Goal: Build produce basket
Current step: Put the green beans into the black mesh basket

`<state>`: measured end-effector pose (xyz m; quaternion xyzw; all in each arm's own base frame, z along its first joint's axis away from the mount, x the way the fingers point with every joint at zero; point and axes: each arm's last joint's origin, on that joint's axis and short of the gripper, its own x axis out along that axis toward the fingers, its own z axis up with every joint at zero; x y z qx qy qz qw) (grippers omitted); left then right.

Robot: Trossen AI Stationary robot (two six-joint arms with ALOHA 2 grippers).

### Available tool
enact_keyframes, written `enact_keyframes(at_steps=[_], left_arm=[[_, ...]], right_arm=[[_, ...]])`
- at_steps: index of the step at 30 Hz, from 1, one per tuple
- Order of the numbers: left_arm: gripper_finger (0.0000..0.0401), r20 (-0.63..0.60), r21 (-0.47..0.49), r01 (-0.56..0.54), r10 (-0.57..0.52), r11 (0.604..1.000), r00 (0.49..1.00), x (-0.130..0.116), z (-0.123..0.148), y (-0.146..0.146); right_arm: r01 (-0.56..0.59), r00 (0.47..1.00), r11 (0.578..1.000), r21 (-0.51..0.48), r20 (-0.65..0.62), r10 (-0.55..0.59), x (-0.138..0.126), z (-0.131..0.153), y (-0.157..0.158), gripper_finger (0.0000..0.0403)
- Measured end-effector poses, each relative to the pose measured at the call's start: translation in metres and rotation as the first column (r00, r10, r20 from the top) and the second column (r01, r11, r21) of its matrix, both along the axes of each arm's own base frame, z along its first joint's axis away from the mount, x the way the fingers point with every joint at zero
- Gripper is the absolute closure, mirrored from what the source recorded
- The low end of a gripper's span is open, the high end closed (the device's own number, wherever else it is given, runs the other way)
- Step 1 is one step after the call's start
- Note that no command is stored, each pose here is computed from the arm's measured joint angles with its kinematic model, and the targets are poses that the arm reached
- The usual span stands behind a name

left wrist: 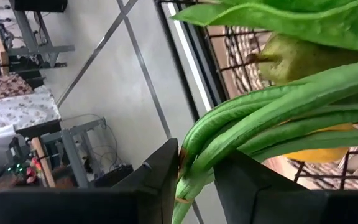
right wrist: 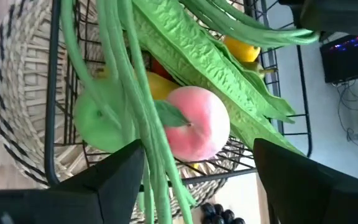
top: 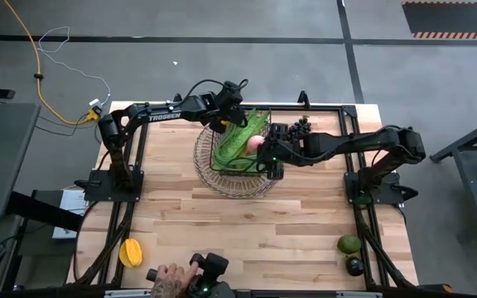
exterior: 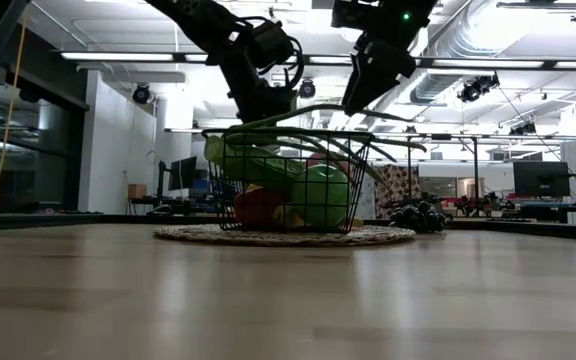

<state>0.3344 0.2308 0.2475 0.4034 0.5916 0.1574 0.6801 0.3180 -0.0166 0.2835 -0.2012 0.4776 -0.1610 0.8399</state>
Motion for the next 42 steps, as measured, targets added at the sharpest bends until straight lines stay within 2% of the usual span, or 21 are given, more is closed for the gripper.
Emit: enact_keyframes(at_steps=[4,7,14,18,22,27,31,37,42], left_arm=[[0.0307,-0.017,0.022,-0.027,0.027,0.999,0.999,-0.002,0.000,0.002],[0.0291,-0.051,0.027,-0.024,0.026,0.999,0.998,-0.004,-0.001,0.003],[0.0209,-0.113,0.056,-0.008,0.014,0.998,0.993,-0.005,-0.001,0.003],[0.0159,-0.145,0.116,-0.050,0.066,0.992,0.987,-0.005,0.001,0.001],[0.0127,-0.173,0.153,-0.096,0.122,0.984,0.977,-0.005,0.000,-0.003],[0.0120,-0.262,0.125,-0.070,0.101,0.990,0.960,-0.007,-0.004,-0.012],[0.0123,-0.244,0.089,-0.034,0.055,0.995,0.968,-0.002,-0.005,-0.019],[0.0131,-0.192,0.093,-0.006,0.024,0.996,0.981,0.006,0.013,-0.021],[0.0135,-0.249,0.060,-0.010,0.025,0.998,0.968,0.002,0.024,-0.023]], right_arm=[[0.006,1.000,1.000,-0.023,-0.005,-0.006,-0.001,0.002,-0.001,0.0112],[0.007,1.000,1.000,-0.026,-0.003,-0.007,-0.002,0.003,-0.001,0.0112],[0.011,1.000,1.000,-0.027,0.001,-0.011,-0.006,0.008,-0.001,0.0112],[0.011,1.000,1.000,-0.027,0.000,-0.011,-0.006,0.007,-0.001,0.0112],[0.010,1.000,1.000,-0.028,-0.001,-0.010,-0.006,0.008,-0.001,0.0112],[0.010,1.000,1.000,-0.029,0.000,-0.010,-0.008,0.009,-0.001,0.0112],[0.011,1.000,1.000,-0.028,0.002,-0.011,-0.007,0.009,-0.001,0.0112],[0.012,1.000,1.000,-0.028,0.004,-0.012,-0.007,0.009,-0.001,0.0112],[0.012,1.000,1.000,-0.029,0.004,-0.012,-0.007,0.009,-0.001,0.0112]])
